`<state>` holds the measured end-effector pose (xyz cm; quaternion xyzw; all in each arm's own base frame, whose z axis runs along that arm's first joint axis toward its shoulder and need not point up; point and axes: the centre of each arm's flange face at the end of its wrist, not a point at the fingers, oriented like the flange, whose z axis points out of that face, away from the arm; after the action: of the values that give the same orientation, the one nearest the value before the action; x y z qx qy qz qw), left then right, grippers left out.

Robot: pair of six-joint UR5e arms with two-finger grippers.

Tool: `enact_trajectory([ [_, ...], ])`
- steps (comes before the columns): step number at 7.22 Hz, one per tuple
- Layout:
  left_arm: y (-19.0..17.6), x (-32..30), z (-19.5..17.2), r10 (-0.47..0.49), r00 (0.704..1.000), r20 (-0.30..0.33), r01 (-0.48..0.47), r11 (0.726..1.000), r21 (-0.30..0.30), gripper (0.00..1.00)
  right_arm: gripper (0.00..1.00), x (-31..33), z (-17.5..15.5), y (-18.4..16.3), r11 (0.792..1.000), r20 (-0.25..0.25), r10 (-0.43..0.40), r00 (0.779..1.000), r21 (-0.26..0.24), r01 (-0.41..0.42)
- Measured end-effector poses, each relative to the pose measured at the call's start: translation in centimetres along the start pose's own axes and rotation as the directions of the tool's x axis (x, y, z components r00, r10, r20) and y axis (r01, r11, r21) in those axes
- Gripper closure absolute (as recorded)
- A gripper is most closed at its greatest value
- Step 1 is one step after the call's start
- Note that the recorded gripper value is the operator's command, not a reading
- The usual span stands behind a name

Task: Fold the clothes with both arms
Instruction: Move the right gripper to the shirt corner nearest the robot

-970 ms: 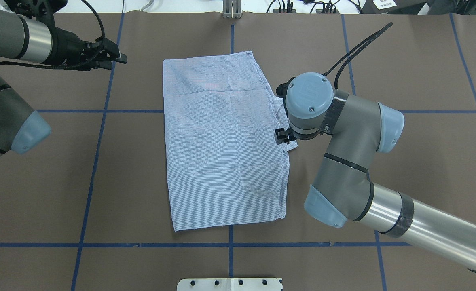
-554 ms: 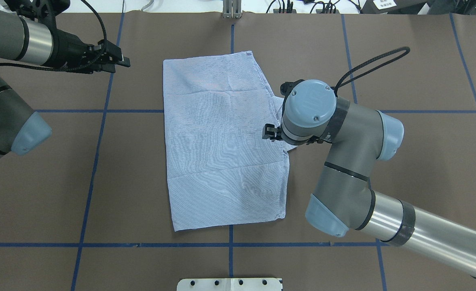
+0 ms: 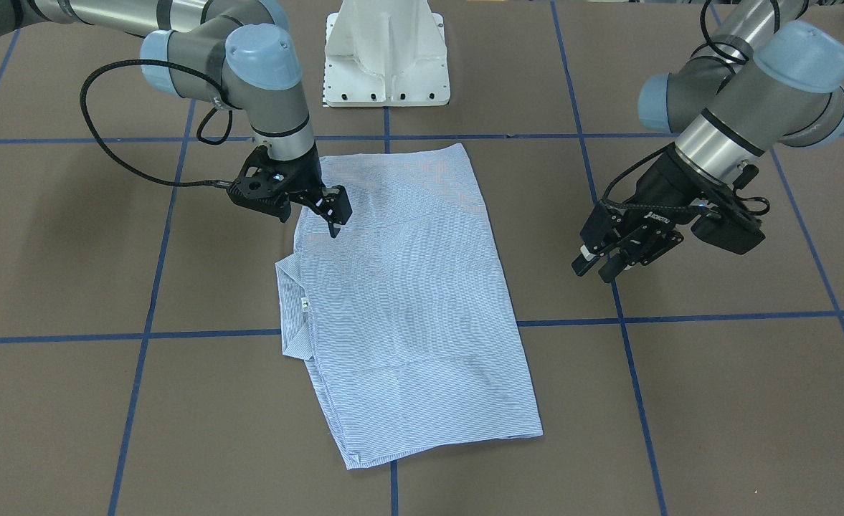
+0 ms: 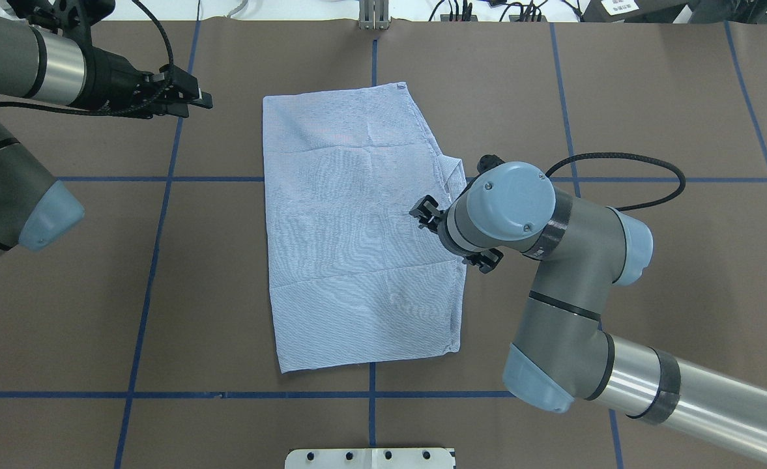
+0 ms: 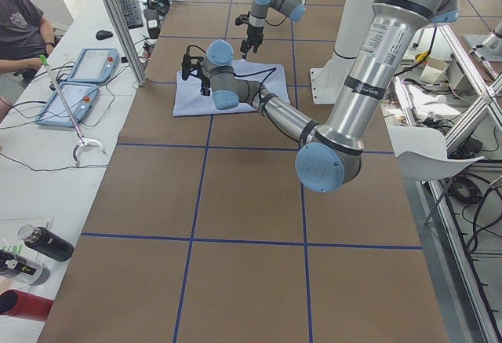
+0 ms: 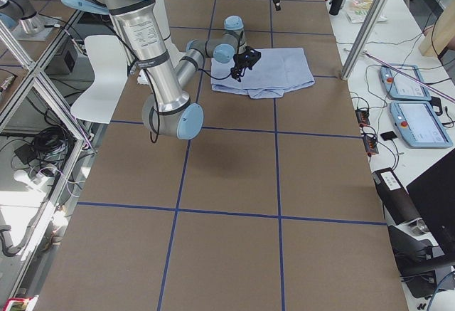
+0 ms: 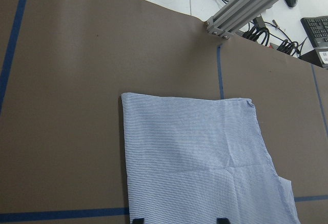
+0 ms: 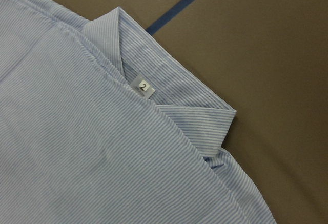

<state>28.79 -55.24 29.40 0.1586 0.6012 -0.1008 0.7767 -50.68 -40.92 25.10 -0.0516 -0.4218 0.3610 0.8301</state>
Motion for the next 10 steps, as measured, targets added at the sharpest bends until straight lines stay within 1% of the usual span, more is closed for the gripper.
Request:
enact_trajectory([
  [1,0.0,0.3,-0.1,0.005,1.000,-0.006,-0.005,1.000,0.001,0.44,0.02,1.0,0.1,0.2,0.995,-0.005,0.099,0.995,-0.003,-0.099],
  [2,0.1,0.6,-0.2,0.011,1.000,-0.015,-0.011,1.000,0.003,0.44,0.03,2.5,0.2,0.3,0.984,-0.016,0.176,0.984,-0.006,-0.176],
  [3,0.2,0.9,-0.3,0.020,0.999,-0.028,-0.020,1.000,0.004,0.44,0.03,4.0,0.1,0.9,0.967,-0.023,0.254,0.967,-0.007,-0.254],
  [4,0.5,1.1,-0.4,0.029,0.999,-0.043,-0.029,1.000,0.005,0.44,0.04,5.1,0.2,2.2,0.949,-0.029,0.313,0.949,-0.007,-0.314],
  [5,0.8,1.5,-0.6,0.037,0.998,-0.055,-0.037,0.999,0.006,0.44,0.06,6.2,0.8,4.7,0.942,-0.034,0.335,0.942,-0.006,-0.335],
  [6,0.9,1.7,-0.8,0.041,0.997,-0.062,-0.041,0.999,0.007,0.44,0.06,7.6,1.7,7.2,0.945,-0.040,0.327,0.944,0.001,-0.327],
  [7,1.0,1.8,-1.0,0.044,0.997,-0.066,-0.043,0.999,0.008,0.44,0.08,8.8,2.4,8.7,0.950,-0.046,0.312,0.949,0.010,-0.312],
  [9,1.1,2.0,-1.1,0.046,0.997,-0.069,-0.045,0.999,0.009,0.44,0.20,10.2,3.2,10.8,0.959,-0.066,0.283,0.957,0.011,-0.283],
  [10,1.1,2.0,-1.2,0.046,0.996,-0.070,-0.045,0.999,0.009,0.44,0.34,10.6,3.5,11.3,0.962,-0.074,0.272,0.959,0.012,-0.272],
])
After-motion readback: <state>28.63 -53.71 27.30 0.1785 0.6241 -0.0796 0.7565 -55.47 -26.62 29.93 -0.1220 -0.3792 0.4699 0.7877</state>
